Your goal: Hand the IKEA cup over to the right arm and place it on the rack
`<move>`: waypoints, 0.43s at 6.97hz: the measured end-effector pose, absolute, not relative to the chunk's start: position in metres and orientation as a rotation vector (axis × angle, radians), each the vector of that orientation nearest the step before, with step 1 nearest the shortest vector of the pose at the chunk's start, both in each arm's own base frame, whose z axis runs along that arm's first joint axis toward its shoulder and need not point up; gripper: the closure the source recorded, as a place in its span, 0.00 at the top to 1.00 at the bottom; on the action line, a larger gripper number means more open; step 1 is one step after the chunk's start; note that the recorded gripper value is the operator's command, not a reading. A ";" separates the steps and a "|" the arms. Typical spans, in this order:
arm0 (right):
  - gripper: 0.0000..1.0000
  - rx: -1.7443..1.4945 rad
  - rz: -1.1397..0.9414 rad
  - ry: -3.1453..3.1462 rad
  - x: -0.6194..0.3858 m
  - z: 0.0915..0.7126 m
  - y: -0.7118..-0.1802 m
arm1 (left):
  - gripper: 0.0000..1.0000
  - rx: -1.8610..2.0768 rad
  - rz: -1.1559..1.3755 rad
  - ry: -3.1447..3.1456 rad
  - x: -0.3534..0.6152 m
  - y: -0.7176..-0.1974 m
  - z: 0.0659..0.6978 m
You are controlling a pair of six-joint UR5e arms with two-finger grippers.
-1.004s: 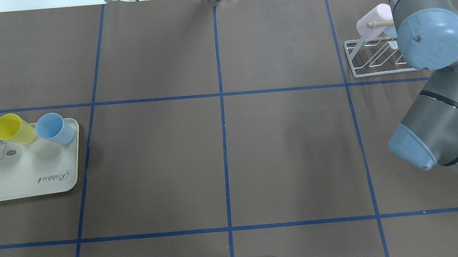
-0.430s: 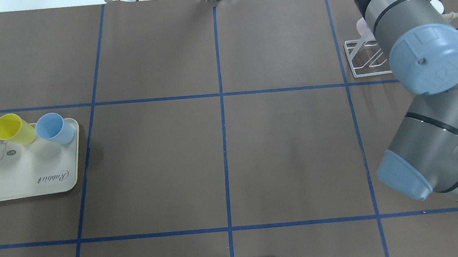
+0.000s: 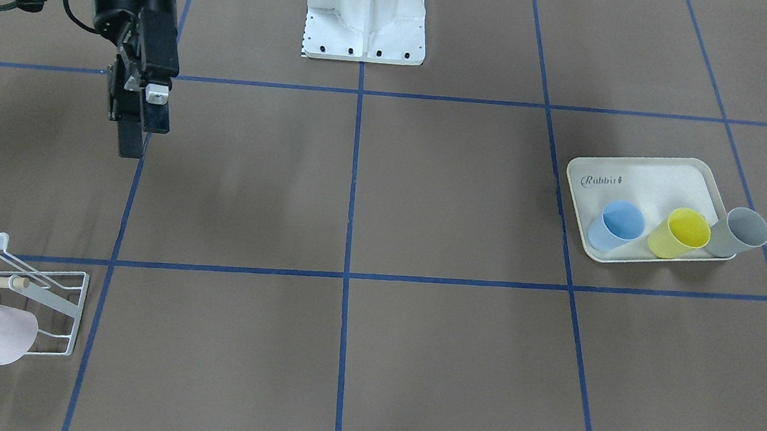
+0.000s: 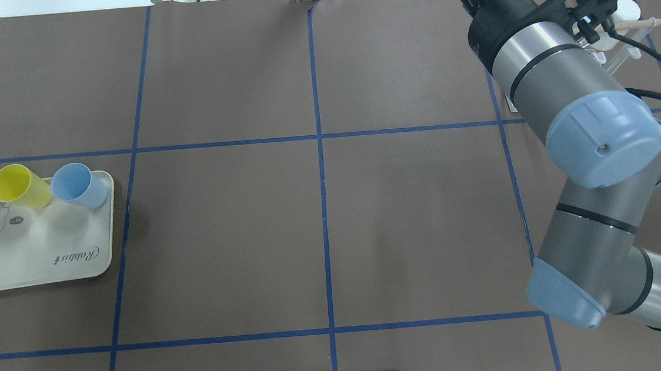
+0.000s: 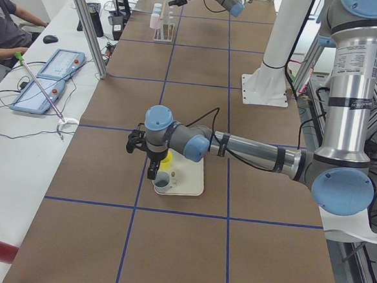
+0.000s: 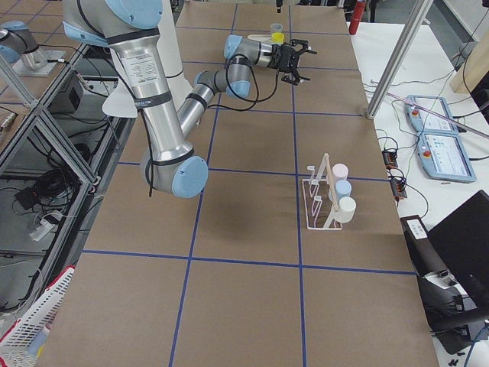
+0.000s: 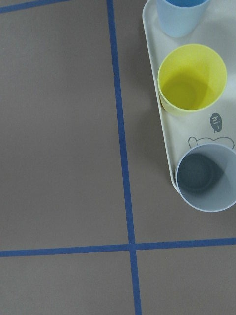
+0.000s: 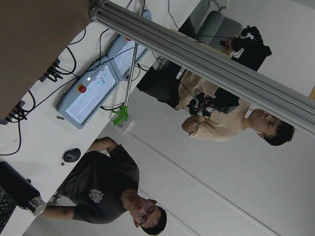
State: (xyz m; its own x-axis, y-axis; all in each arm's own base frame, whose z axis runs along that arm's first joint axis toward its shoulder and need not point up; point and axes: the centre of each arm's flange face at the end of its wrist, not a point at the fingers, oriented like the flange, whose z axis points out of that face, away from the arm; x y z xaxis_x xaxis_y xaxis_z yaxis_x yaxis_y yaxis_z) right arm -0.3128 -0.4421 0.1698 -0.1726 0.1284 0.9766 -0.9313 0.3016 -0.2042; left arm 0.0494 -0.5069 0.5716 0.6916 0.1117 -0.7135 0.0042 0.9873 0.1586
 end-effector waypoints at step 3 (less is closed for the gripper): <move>1.00 0.756 1.122 -1.552 -0.326 0.161 -0.419 | 1.00 0.138 0.049 0.803 0.053 -0.527 0.620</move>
State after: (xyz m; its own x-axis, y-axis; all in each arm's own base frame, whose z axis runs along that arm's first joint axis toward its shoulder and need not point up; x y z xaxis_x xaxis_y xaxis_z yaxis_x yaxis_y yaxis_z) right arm -0.3257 -0.4187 0.1610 -0.2712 0.0748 0.9596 -0.8879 0.3656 -0.2794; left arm 0.0531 -0.5273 0.6195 0.6941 0.0964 -0.7134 0.0083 0.9899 0.1418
